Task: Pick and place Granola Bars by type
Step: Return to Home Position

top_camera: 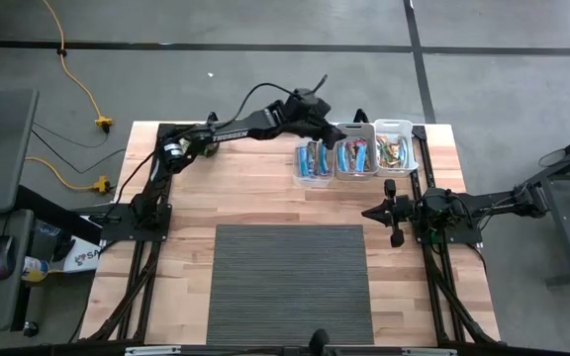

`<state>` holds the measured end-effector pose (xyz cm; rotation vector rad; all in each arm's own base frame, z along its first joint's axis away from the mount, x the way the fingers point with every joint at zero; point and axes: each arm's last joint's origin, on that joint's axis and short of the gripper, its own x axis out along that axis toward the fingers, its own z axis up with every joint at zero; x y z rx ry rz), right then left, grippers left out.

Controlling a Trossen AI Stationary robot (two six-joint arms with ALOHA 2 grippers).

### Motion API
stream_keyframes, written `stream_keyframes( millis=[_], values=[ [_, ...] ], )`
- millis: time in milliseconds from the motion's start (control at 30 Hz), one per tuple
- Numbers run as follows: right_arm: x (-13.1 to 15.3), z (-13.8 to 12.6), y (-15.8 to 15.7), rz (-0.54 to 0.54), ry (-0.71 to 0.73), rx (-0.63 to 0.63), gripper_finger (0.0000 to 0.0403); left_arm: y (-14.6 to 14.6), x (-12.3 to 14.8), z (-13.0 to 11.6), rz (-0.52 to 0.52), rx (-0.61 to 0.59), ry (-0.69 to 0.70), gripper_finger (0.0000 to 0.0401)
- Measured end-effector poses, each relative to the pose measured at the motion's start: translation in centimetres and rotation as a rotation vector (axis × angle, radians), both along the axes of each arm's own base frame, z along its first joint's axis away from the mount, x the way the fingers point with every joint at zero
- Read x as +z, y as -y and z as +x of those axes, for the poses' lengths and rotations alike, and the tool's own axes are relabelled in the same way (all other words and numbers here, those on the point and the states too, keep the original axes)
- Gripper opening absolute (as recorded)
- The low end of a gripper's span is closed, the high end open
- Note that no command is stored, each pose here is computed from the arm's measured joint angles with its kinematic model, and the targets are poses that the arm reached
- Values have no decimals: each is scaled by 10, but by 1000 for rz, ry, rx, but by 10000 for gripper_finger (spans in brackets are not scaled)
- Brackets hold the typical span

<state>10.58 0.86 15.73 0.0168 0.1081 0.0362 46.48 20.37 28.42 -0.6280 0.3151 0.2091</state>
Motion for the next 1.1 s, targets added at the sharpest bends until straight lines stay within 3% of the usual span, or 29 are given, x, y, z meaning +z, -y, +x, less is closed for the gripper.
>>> stream_keyframes(
  millis=[100,333,633,833,1100],
  values=[
    [0,0,0,0,0,0,0,4,20,3,44,-57,56,132],
    [0,0,0,0,0,0,0,21,56,8,105,-249,164,10],
    [0,0,0,0,0,1,0,69,101,-4,255,-389,213,2],
    [0,0,0,0,0,0,0,109,137,-38,458,-357,113,1],
    [0,0,0,0,0,0,0,135,169,-118,519,-277,92,0]
  ],
)
